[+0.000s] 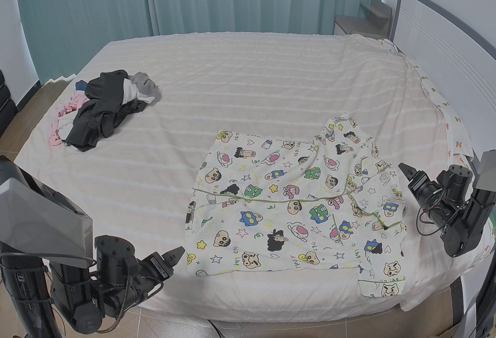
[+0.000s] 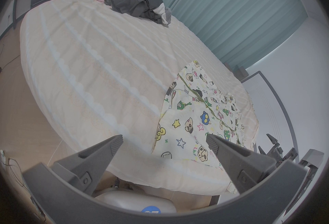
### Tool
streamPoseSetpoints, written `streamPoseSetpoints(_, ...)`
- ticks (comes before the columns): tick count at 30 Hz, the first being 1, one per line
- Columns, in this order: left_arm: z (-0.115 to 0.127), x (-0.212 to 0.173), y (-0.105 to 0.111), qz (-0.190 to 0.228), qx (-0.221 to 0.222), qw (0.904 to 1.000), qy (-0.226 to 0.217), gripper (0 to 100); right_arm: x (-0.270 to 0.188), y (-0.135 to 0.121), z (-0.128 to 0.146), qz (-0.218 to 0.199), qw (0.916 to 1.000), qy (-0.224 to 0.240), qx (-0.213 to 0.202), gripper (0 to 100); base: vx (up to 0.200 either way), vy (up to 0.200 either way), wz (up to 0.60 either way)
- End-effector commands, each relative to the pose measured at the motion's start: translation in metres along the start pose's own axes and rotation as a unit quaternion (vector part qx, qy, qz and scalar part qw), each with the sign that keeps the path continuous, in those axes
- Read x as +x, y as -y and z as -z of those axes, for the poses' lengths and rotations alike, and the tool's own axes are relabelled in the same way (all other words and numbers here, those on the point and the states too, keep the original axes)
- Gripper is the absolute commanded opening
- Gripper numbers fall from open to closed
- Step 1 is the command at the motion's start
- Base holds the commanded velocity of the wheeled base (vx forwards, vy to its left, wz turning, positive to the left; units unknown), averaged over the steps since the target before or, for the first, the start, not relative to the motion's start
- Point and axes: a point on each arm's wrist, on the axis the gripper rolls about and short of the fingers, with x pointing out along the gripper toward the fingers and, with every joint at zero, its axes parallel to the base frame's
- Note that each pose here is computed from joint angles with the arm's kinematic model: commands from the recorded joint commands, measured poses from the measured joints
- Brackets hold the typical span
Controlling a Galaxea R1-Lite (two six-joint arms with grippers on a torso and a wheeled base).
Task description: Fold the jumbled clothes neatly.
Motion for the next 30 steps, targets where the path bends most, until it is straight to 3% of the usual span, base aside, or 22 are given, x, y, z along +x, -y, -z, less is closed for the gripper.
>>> streamPoseSetpoints(1,-0.003,0.000,0.003,0.010,-0.003,0.9999,0.010,100,-0.005,-0.006,-0.005,-0.009,0.9999,0.009,-0.001,100,0.000,0.200,0.00)
streamPoseSetpoints(9,-0.005,0.001,0.003,0.007,-0.006,0.9998,0.017,100,-0.009,-0.007,-0.007,-0.010,0.9999,0.012,-0.006,100,0.000,0.200,0.00)
streamPoseSetpoints(13,-0.009,0.004,0.008,0.005,-0.008,0.9988,0.048,100,-0.015,-0.014,-0.012,-0.020,0.9996,0.018,-0.007,100,0.000,0.000,0.00)
streamPoseSetpoints(18,-0.021,0.001,0.023,0.037,-0.005,0.9957,0.085,100,-0.022,-0.020,-0.013,-0.030,0.9994,0.016,-0.010,100,0.000,0.000,0.00)
streamPoseSetpoints(23,-0.038,0.007,0.033,0.048,0.082,0.9869,0.130,100,-0.030,-0.028,-0.011,-0.043,0.9989,0.012,-0.012,100,0.000,0.000,0.00)
streamPoseSetpoints(30,-0.047,0.022,0.041,0.044,0.092,0.9853,0.138,100,-0.032,-0.031,-0.011,-0.048,0.9987,0.010,-0.014,100,0.000,0.000,0.00)
